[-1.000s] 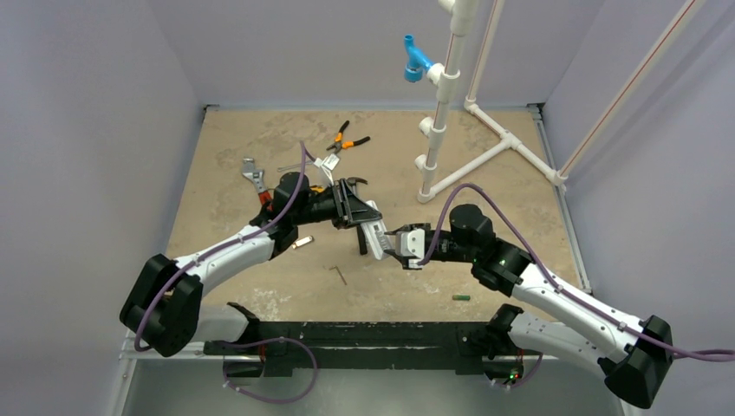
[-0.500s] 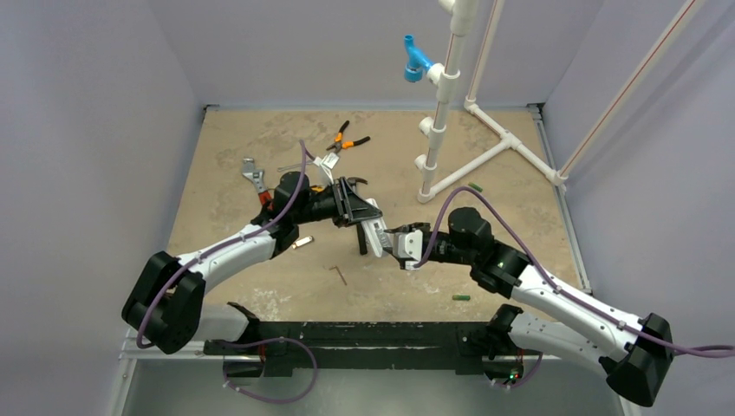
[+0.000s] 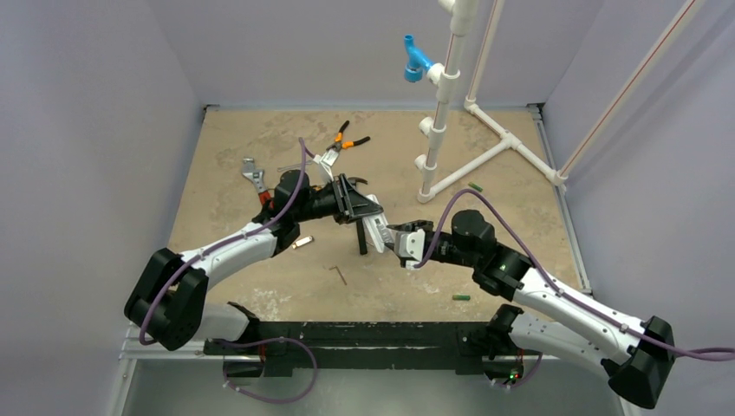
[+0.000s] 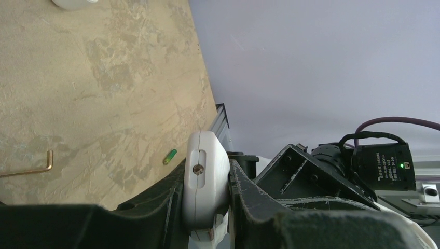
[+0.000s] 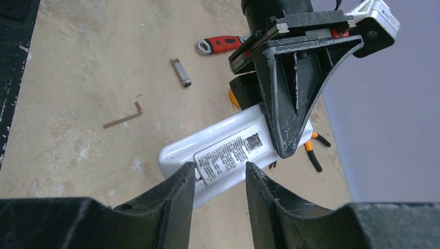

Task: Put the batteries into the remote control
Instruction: Remove the battery cover from the remote control.

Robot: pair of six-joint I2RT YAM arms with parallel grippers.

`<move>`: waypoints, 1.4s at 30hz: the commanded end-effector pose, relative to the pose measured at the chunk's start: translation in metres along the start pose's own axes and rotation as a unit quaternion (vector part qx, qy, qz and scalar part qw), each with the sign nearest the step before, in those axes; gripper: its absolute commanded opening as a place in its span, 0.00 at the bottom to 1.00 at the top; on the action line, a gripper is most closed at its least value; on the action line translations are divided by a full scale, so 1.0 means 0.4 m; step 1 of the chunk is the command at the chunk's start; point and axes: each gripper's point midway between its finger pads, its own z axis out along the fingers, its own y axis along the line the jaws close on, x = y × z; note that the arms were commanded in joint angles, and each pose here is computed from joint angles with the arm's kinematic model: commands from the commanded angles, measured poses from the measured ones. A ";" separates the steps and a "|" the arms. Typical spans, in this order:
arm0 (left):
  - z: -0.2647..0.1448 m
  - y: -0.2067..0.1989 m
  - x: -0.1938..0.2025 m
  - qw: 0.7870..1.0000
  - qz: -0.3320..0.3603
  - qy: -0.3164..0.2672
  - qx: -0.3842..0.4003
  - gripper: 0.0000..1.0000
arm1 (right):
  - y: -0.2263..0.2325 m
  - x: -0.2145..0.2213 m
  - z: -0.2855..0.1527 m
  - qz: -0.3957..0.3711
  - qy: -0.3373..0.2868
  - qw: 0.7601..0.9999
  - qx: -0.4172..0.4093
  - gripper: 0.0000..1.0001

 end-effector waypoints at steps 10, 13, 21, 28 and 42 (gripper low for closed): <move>0.001 -0.069 0.014 0.999 0.015 0.025 0.046 0.00 | -0.076 -0.035 -0.021 -0.027 -0.016 0.997 0.070 0.38; 0.002 -0.065 0.014 0.999 0.015 0.025 0.043 0.00 | -0.078 -0.036 -0.024 -0.027 -0.015 0.997 0.072 0.38; 0.005 -0.060 0.016 0.999 0.014 0.026 0.041 0.00 | -0.079 -0.040 -0.032 -0.026 -0.015 0.997 0.075 0.38; 0.006 -0.060 0.018 0.999 0.014 0.027 0.040 0.00 | -0.077 -0.036 -0.037 -0.025 -0.010 0.997 0.075 0.38; 0.010 -0.064 0.016 0.999 0.013 0.029 0.042 0.00 | -0.053 -0.004 -0.038 -0.018 0.014 0.998 0.058 0.40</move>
